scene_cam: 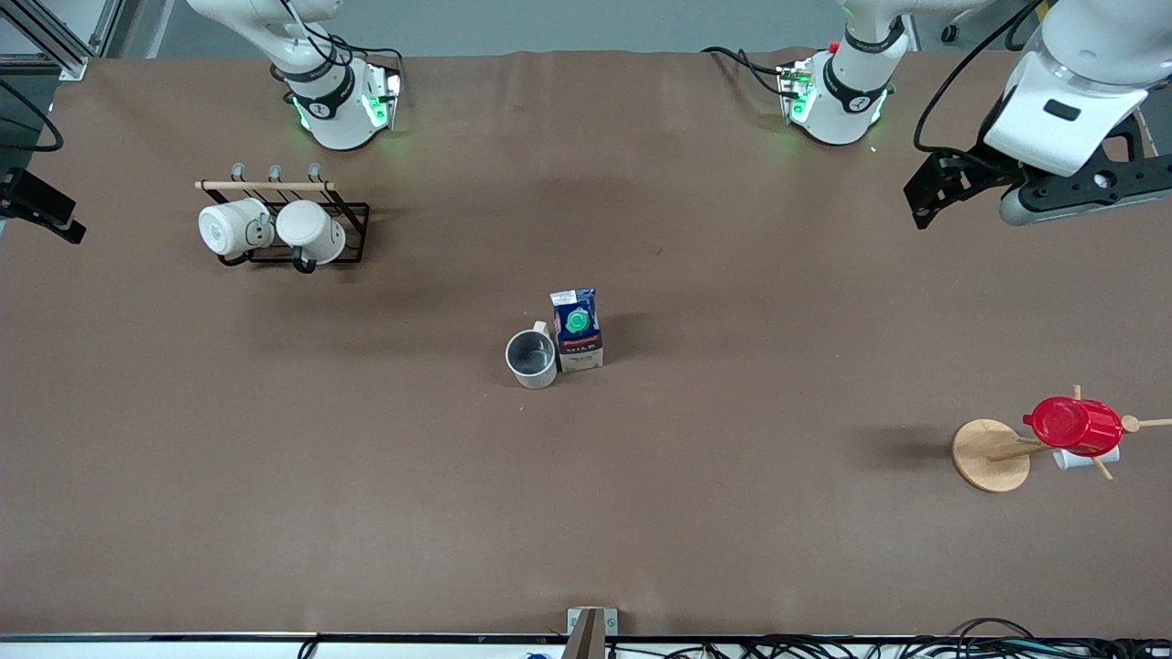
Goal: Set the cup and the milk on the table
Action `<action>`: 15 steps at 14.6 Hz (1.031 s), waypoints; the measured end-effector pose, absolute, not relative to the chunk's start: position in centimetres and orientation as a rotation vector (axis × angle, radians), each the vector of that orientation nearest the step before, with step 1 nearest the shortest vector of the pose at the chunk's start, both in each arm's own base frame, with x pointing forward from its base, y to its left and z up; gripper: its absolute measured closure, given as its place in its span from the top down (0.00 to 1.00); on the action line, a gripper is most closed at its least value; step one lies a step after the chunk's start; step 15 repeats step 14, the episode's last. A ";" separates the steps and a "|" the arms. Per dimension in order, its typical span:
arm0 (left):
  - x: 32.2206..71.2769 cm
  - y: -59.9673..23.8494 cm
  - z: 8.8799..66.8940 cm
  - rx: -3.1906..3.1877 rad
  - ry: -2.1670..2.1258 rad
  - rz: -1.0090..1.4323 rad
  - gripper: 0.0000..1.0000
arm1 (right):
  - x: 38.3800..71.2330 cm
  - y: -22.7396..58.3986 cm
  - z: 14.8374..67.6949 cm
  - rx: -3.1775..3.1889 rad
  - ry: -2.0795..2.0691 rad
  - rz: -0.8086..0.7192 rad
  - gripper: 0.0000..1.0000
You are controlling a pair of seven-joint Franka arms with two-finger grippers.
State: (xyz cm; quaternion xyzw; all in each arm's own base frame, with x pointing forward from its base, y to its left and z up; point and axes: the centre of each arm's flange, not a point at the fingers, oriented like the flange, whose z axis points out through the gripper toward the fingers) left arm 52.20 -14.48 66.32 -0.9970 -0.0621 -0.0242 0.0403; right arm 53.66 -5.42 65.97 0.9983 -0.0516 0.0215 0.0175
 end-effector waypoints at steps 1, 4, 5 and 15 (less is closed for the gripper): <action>52.3 -13.7 66.3 -3.069 -0.185 -0.063 1.00 | 53.7 -5.4 66.0 3.103 -0.160 0.067 1.00; 52.5 -11.5 65.8 -3.122 -0.182 -0.015 1.00 | 53.7 -5.1 65.9 3.125 -0.160 0.069 1.00; 52.4 -11.3 65.5 -3.124 -0.183 -0.005 1.00 | 53.7 -5.1 65.9 3.126 -0.160 0.069 1.00; 52.2 -8.2 65.4 -3.122 -0.163 0.006 1.00 | 53.7 -5.3 65.9 3.127 -0.165 0.066 1.00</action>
